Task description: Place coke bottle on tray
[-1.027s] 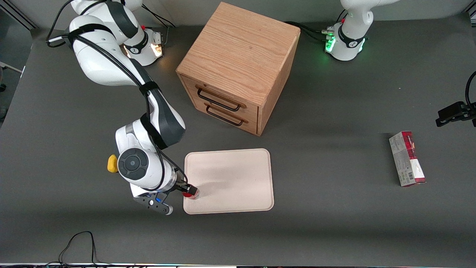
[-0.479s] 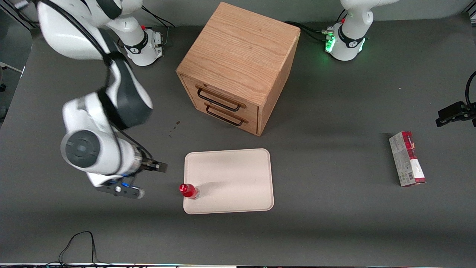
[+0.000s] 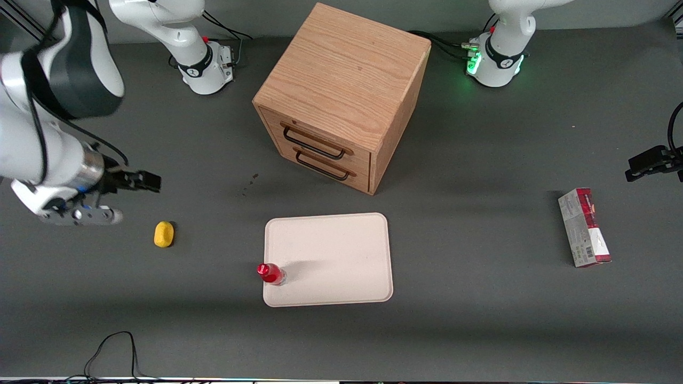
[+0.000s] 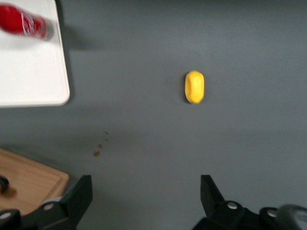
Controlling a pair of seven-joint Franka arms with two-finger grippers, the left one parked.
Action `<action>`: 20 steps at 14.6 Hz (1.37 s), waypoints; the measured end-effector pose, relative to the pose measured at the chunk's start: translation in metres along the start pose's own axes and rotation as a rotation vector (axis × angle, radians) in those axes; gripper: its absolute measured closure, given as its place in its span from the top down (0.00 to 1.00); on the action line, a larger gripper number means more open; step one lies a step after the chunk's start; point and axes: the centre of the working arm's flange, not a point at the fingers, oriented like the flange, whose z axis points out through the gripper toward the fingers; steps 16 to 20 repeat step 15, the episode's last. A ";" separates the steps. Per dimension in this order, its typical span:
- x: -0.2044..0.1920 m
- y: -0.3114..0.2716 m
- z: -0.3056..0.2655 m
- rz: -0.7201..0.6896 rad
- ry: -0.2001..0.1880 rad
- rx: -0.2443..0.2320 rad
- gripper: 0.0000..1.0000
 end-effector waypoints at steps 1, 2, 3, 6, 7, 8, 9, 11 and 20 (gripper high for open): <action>-0.020 0.013 -0.005 -0.019 0.009 0.007 1.00; -0.038 0.023 -0.011 -0.030 0.019 0.012 1.00; -0.053 0.031 -0.019 -0.034 0.033 0.016 1.00; -0.073 0.040 -0.042 -0.032 0.080 0.029 1.00; -0.074 0.040 -0.048 -0.031 0.090 0.031 1.00; -0.074 0.040 -0.053 -0.031 0.098 0.031 1.00; -0.074 0.041 -0.058 -0.030 0.102 0.031 1.00; -0.076 0.042 -0.064 -0.029 0.099 0.031 1.00; -0.078 0.044 -0.073 -0.026 0.101 0.032 1.00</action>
